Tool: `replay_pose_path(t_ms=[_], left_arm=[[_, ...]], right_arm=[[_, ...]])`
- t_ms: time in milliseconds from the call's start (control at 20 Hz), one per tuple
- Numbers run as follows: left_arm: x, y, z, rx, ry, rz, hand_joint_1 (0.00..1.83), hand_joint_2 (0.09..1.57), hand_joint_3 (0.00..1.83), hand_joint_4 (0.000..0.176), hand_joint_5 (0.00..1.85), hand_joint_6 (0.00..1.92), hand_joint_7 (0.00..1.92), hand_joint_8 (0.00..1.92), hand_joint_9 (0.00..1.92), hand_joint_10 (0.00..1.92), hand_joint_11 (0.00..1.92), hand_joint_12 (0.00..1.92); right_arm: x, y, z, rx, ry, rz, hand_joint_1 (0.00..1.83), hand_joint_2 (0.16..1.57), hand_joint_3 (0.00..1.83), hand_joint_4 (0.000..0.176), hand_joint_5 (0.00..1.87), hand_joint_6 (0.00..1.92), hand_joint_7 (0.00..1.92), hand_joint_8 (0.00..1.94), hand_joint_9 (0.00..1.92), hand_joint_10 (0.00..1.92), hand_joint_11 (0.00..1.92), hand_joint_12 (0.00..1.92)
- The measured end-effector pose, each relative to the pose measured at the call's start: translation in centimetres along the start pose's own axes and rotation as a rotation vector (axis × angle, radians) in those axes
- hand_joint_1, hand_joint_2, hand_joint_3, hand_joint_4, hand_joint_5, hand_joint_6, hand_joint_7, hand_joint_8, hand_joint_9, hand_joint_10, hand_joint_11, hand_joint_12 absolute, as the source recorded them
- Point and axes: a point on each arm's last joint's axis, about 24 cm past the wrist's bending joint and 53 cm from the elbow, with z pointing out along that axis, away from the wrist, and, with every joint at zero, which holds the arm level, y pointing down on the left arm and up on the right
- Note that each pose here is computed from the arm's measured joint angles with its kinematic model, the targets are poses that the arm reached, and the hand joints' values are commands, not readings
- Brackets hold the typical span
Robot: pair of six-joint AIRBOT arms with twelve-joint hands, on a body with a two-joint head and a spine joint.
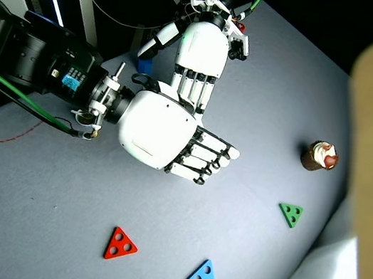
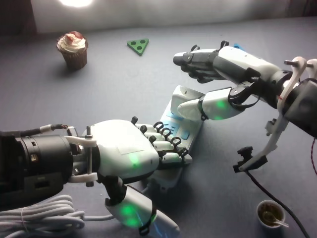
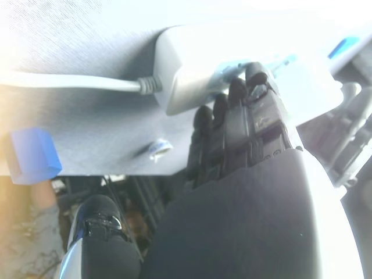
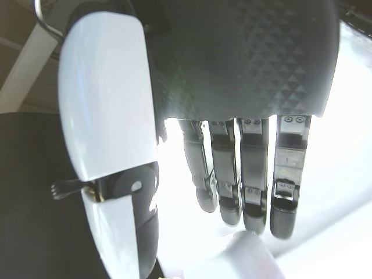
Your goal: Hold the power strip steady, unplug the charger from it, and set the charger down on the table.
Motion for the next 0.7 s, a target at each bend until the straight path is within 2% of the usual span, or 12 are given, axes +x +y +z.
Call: replay_pose_path(t_ms=[350, 700], left_arm=[[0.3, 0.1, 0.0, -0.001, 0.006, -0.001, 0.0, 0.95, 0.0, 0.0, 0.14, 0.0, 0.16, 0.0, 0.15, 0.0, 0.14, 0.02], [0.3, 0.1, 0.0, -0.002, 0.006, -0.003, 0.0, 0.96, 0.0, 0.0, 0.15, 0.0, 0.16, 0.0, 0.15, 0.0, 0.16, 0.02]], right_arm=[[0.6, -1.4, 0.2, 0.02, 0.007, 0.014, 1.16, 1.01, 0.0, 0.0, 0.33, 0.0, 0.36, 0.0, 0.39, 0.0, 0.19, 0.59], [-0.1, -2.4, 0.2, 0.031, -0.015, 0.011, 1.17, 1.02, 0.0, 0.0, 0.34, 0.0, 0.39, 0.01, 0.41, 0.01, 0.2, 0.64]])
